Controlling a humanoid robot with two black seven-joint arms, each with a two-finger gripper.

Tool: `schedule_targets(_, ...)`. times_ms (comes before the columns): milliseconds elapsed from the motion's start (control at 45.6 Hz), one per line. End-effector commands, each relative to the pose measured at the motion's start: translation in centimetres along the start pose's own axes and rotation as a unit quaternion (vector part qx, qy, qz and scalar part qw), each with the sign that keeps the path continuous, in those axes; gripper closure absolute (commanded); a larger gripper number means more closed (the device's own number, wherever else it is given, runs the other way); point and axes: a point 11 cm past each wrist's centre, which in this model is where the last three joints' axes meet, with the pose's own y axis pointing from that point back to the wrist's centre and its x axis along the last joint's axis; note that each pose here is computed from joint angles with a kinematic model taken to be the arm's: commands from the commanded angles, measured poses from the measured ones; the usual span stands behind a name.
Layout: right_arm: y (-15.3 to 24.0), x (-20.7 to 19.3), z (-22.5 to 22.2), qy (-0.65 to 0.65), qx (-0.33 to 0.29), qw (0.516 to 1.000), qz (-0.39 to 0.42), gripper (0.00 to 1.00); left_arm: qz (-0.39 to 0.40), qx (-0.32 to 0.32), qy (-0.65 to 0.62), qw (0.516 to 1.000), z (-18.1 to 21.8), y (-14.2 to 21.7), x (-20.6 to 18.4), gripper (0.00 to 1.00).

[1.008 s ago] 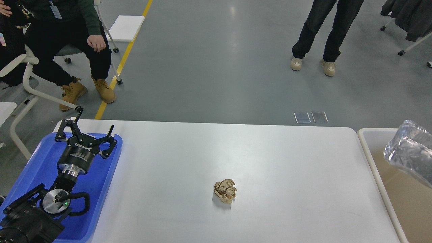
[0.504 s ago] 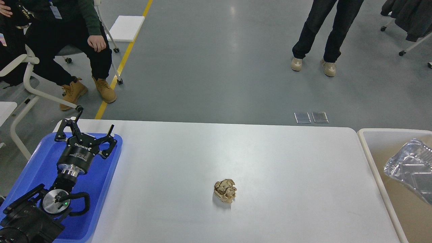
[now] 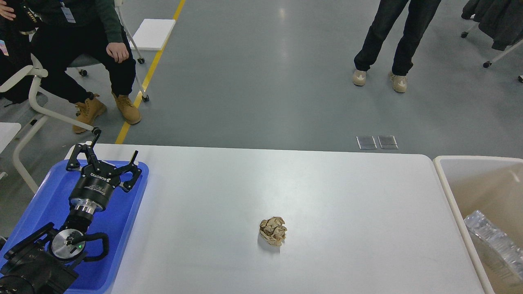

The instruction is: Tidy desktop

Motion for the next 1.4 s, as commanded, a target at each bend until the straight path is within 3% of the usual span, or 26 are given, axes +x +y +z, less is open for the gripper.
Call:
schedule_targets(0, 1.0, 2.1, 0.2, -0.012, 0.002, 1.000, 0.018, 0.01, 0.000, 0.000, 0.001, 1.000, -0.1, 0.0, 0.0, 0.01)
schedule_targets(197, 4.9, 8.2, -2.4, -0.041, 0.049, 0.997, 0.053, 0.00, 0.000, 0.001, 0.001, 1.000, -0.1, 0.0, 0.0, 0.01)
schedule_targets(416, 9.0, 12.1, -6.7, -0.032, 0.107, 0.992, 0.065, 0.00, -0.001, 0.001, 0.001, 1.000, -0.1, 0.0, -0.1, 0.01)
schedule_targets(679, 14.8, 14.0, -16.7, -0.046, 0.254, 0.965, 0.042, 0.00, 0.000, 0.001, 0.001, 1.000, -0.1, 0.0, 0.0, 0.01)
schedule_targets(876, 19.0, 14.7, -24.9, 0.013, 0.328, 0.944, 0.036, 0.00, -0.001, 0.001, 0.001, 1.000, -0.1, -0.1, -0.1, 0.01)
schedule_targets(1161, 23.0, 11.0, -34.3, 0.228, 0.293, 0.928, 0.009, 0.00, -0.001, 0.001, 0.001, 1.000, -0.1, -0.1, -0.1, 0.01)
schedule_targets(1380, 24.8, 5.7, -37.4, 0.360, 0.231, 0.903, -0.043, 0.00, 0.000, 0.001, 0.001, 1.000, -0.1, 0.0, 0.0, 0.01)
